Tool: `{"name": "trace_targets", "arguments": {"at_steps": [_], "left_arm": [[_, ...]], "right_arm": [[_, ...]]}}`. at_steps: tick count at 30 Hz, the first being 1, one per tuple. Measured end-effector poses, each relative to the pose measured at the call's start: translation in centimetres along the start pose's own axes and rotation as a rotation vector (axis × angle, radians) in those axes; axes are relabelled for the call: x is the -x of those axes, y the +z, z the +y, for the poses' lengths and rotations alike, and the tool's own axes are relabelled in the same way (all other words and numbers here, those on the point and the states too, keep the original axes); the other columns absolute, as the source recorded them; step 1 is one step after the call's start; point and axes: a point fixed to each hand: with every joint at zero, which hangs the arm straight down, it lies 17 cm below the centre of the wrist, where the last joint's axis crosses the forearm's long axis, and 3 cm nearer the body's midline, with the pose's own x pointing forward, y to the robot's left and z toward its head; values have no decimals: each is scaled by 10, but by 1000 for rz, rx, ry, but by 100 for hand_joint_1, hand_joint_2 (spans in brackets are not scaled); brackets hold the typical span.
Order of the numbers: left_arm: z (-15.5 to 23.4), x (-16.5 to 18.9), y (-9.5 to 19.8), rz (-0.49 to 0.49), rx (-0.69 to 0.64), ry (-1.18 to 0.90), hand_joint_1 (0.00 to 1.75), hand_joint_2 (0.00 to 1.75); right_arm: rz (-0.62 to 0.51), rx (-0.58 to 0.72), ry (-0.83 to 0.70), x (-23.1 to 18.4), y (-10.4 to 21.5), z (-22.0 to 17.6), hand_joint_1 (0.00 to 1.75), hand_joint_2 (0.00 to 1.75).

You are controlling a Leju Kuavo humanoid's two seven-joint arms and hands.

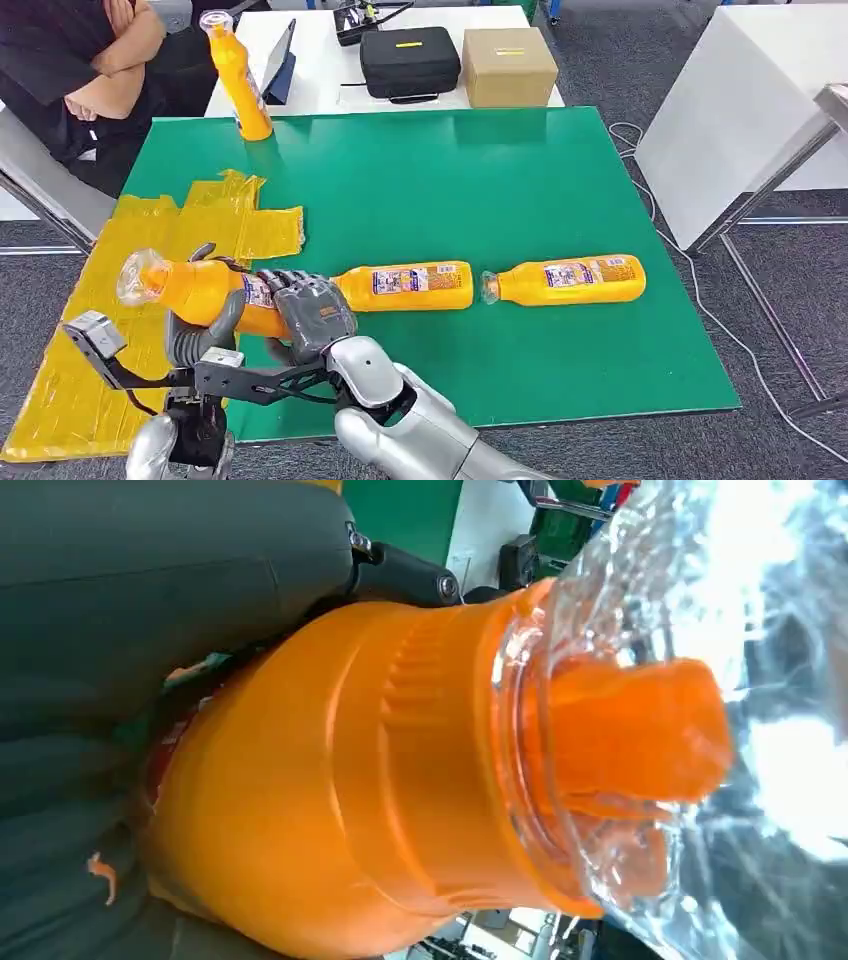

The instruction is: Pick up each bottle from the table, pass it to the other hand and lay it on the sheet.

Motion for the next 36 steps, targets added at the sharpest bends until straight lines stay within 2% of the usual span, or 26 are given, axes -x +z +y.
{"name": "trace_targets", "arguments": {"at_steps": [7, 8, 9, 19, 36], "left_arm": [[1, 3, 4, 6, -2, 2, 175, 175], [2, 4, 5, 8, -3, 2, 175, 175], [2, 4, 6, 10, -3, 2, 175, 175], [-3, -9, 4, -28, 15, 6, 175, 175], [-4, -10, 4, -31, 17, 7, 175, 175]], "right_arm": [[6, -4, -4, 1, 3, 3, 175, 175], [7, -4, -4, 2, 4, 3, 56, 175], [8, -2, -6, 2, 4, 3, 0, 0], [21, 31, -19, 14, 14, -1, 0, 0], [23, 35, -24, 16, 17, -1, 0, 0]]}}
